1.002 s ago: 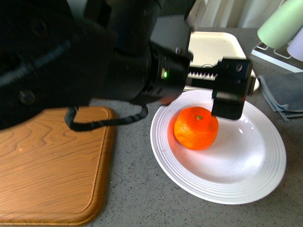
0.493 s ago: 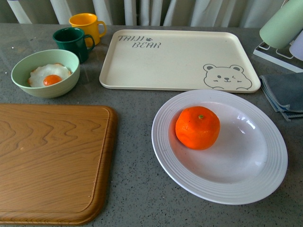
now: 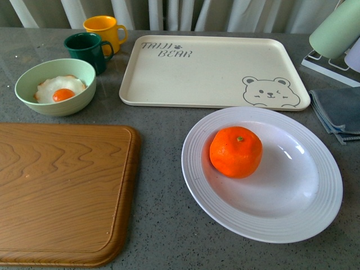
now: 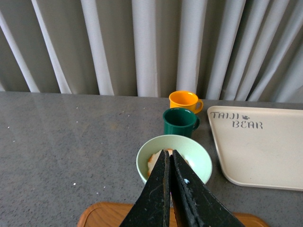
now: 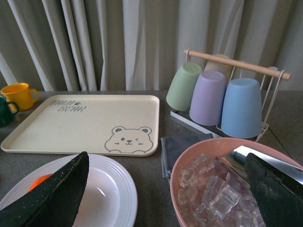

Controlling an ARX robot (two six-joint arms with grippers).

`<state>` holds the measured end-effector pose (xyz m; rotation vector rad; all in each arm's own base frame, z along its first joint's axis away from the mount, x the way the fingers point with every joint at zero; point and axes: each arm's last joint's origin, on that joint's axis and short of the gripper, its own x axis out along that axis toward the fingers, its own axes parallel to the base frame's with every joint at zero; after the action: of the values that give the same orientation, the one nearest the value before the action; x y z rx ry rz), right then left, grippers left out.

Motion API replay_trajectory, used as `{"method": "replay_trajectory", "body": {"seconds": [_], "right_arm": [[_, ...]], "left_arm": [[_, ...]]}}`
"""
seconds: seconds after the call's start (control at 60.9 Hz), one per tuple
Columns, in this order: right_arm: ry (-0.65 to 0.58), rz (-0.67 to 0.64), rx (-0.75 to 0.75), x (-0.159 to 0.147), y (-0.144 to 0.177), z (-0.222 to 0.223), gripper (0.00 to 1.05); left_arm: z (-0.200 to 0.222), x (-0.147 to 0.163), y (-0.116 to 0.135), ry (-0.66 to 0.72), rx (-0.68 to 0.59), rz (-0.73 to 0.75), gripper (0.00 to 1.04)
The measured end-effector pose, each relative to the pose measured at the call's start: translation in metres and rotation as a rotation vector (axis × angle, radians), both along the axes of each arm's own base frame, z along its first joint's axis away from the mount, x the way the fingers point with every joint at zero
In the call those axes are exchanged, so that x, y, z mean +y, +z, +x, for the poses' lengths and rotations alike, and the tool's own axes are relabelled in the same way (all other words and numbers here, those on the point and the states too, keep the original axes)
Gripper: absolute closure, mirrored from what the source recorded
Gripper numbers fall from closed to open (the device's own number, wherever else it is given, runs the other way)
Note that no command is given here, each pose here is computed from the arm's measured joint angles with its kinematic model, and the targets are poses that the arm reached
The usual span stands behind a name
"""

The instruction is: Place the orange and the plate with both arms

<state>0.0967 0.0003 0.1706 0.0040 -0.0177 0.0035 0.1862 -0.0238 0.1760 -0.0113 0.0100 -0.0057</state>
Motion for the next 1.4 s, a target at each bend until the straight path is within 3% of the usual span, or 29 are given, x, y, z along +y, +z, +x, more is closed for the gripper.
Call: {"method": "replay_trajectory", "body": {"seconds": [0.296,0.444,1.396], "right_arm": [[0.0,0.0,0.0,0.0,0.0,0.0,0.09],[0.0,0.0,0.0,0.0,0.0,0.0,0.09],[0.0,0.0,0.0,0.0,0.0,0.0,0.09]], "left_arm": [[-0.026,0.012,-0.015,-0.003,0.01,0.002,1.03],[-0.036,0.023,-0.012,0.01,0.0,0.002,1.03],[-0.073,0.023,-0.004,0.002,-0.026,0.003,1.03]]}}
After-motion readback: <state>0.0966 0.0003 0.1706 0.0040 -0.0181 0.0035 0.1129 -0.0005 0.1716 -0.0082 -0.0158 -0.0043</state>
